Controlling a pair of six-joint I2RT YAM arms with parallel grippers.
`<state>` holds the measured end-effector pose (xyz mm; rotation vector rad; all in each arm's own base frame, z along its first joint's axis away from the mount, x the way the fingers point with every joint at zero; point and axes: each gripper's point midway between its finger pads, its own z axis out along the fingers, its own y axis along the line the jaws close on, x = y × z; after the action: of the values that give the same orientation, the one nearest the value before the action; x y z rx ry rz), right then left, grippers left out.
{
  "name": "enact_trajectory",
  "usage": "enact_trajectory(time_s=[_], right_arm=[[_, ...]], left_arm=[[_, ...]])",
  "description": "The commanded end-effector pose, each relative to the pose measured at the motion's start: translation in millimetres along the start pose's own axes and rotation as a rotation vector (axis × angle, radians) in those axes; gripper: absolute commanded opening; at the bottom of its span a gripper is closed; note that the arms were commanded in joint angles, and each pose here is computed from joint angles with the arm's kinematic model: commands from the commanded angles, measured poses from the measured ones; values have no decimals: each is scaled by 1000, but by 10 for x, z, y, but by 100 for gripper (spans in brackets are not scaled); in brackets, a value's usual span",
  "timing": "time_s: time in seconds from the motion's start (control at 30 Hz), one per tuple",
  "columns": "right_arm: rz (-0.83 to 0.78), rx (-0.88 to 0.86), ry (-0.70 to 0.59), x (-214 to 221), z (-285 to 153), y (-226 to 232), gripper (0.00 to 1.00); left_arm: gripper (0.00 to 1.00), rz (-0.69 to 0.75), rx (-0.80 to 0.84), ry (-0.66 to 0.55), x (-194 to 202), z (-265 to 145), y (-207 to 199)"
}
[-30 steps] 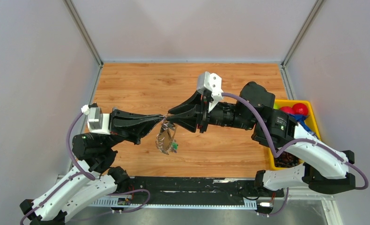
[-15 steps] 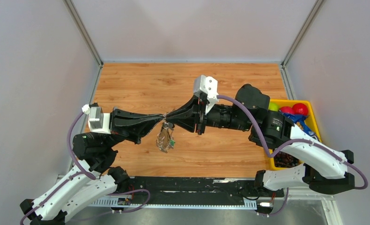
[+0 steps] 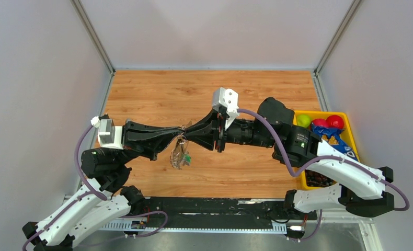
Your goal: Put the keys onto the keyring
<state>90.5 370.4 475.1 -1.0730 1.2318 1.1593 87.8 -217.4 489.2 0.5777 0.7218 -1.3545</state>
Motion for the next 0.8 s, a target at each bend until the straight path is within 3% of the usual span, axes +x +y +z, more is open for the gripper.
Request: enact_trajectory(time_s=[0.0, 0.77], right_arm=[[0, 0, -42, -148, -88, 36, 23], [-68, -51, -65, -342, -46, 98, 27]], left_arm=[[0, 40, 41, -106, -309, 45, -122], [0, 26, 42, -99, -265, 24, -121]])
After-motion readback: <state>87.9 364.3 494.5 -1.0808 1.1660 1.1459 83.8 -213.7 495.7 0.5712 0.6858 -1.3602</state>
